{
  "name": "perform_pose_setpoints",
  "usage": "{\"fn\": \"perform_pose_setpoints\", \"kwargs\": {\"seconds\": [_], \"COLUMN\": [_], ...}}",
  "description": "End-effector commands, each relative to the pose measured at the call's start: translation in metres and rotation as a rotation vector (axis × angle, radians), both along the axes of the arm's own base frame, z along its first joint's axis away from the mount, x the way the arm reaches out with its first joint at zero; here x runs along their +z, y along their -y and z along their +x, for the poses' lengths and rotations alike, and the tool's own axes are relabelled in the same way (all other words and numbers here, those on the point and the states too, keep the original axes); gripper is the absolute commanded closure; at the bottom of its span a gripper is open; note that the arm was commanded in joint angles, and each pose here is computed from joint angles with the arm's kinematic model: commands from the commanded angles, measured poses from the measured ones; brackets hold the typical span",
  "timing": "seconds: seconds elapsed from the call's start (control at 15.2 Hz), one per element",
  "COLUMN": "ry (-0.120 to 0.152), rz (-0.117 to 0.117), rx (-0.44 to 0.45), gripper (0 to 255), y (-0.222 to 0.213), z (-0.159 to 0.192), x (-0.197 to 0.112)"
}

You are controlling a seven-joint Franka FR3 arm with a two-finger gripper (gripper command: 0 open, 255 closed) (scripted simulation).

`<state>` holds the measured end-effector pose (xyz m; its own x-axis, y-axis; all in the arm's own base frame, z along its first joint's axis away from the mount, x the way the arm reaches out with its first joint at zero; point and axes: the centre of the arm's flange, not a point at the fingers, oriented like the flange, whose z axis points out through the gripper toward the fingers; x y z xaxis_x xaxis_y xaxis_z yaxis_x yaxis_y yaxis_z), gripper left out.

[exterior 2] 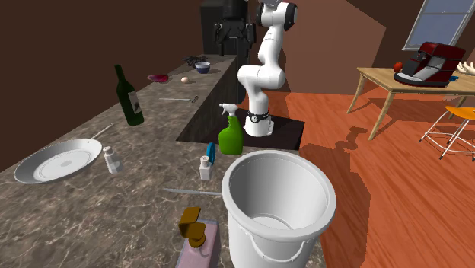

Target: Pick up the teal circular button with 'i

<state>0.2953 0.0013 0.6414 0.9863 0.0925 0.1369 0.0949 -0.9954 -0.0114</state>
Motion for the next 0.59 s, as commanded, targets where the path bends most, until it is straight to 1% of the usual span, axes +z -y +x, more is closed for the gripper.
{"fn": "perform_pose_setpoints", "kwargs": {"seconds": [0.0,0.53], "ry": [0.000,-0.004], "rz": [0.000,-0.001], "rx": [0.000,0.077], "gripper": [0,0], "y": [0.000,0.018], "z": [0.000,0.043], "x": [0.000,-0.095]}}
